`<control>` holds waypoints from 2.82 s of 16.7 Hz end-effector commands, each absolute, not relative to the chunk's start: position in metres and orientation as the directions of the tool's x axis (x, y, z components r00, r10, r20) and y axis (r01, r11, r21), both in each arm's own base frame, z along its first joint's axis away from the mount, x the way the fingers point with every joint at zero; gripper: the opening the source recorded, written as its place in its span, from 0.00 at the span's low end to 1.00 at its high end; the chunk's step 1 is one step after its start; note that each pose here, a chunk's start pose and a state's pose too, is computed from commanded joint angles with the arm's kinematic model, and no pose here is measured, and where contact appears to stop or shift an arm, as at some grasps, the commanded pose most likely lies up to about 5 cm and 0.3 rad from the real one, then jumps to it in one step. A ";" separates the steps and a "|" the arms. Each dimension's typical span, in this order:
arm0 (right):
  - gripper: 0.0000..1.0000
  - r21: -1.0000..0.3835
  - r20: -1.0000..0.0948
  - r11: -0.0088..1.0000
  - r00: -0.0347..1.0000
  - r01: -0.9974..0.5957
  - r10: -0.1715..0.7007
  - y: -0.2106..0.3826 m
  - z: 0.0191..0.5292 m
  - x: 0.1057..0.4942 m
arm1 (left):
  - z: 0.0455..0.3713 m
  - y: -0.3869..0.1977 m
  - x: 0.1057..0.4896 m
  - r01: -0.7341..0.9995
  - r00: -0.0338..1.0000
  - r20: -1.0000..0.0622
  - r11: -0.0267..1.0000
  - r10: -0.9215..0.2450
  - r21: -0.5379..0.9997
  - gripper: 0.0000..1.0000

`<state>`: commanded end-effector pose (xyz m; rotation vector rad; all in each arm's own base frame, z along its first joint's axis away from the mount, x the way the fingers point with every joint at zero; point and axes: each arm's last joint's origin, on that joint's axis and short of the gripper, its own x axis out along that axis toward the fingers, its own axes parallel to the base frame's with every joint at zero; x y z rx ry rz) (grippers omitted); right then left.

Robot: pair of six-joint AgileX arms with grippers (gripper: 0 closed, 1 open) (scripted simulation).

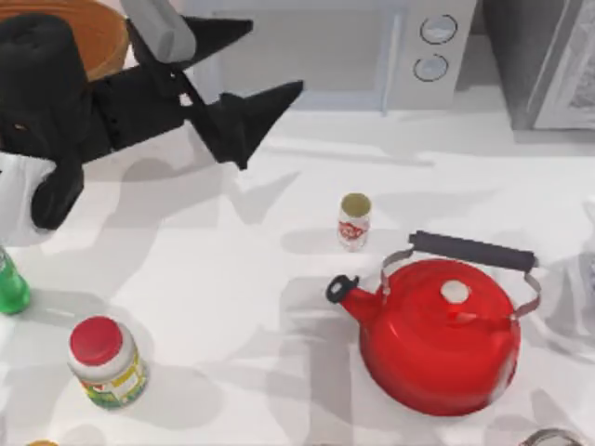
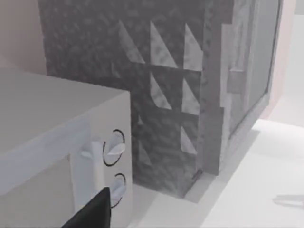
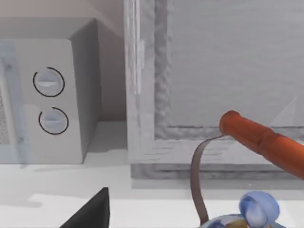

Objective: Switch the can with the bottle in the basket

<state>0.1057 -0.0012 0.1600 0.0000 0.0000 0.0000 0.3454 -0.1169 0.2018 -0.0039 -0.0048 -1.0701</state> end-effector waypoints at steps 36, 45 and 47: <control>1.00 0.000 0.000 1.000 1.000 0.000 0.000 -0.001 0.160 0.106 | 0.142 0.019 0.140 -0.080 0.988 -0.136 0.997 0.080 0.005 1.00; 1.00 0.000 0.000 1.000 1.000 0.000 0.000 -0.001 0.160 0.106 | 0.097 0.028 0.153 -0.005 0.958 -0.287 1.000 0.005 -0.002 1.00; 1.00 0.000 0.000 1.000 1.000 0.000 0.000 -0.001 0.160 0.106 | 0.092 0.028 0.152 0.011 0.956 -0.294 1.000 -0.011 -0.001 1.00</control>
